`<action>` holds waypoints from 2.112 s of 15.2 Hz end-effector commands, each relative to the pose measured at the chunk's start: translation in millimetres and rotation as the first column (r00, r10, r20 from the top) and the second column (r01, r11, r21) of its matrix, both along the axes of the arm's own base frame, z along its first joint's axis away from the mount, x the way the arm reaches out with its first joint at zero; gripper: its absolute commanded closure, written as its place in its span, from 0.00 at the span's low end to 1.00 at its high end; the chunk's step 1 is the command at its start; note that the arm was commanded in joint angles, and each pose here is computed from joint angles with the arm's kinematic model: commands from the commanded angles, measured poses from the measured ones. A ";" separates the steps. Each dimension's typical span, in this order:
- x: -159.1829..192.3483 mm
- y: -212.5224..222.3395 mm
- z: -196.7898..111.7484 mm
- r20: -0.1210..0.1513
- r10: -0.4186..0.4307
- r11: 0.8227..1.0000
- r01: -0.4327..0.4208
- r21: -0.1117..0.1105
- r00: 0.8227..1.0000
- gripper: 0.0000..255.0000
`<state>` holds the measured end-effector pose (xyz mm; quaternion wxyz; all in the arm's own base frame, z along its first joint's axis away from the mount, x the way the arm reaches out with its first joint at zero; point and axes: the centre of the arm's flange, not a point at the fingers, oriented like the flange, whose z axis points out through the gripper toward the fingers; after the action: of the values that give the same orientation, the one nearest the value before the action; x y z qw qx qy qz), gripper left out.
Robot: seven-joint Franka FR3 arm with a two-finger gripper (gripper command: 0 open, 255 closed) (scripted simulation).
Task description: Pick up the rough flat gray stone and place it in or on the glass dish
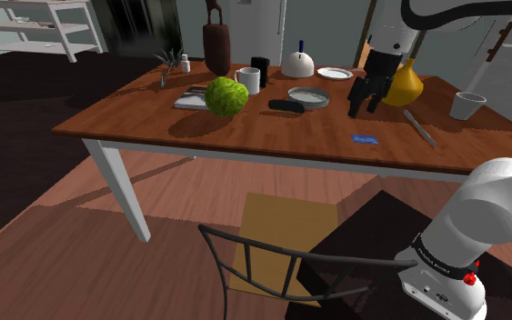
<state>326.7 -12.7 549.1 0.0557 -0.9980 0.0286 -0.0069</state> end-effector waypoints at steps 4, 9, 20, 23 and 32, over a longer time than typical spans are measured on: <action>34.4 -15.5 -9.5 0.003 0.083 0.996 -0.083 -0.020 0.997 0.00; 94.3 -35.1 -24.5 0.005 0.219 0.974 -0.218 -0.053 0.976 0.00; 232.4 -50.1 -54.5 -0.008 0.500 0.858 -0.497 -0.125 0.866 0.00; 270.4 -47.2 -62.3 -0.016 0.570 0.812 -0.566 -0.144 0.821 0.00; 326.8 -38.5 -94.9 -0.029 0.666 0.732 -0.660 -0.170 0.746 0.00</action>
<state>652.8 -51.0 459.5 -0.0298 -0.9436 -0.3298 -0.0057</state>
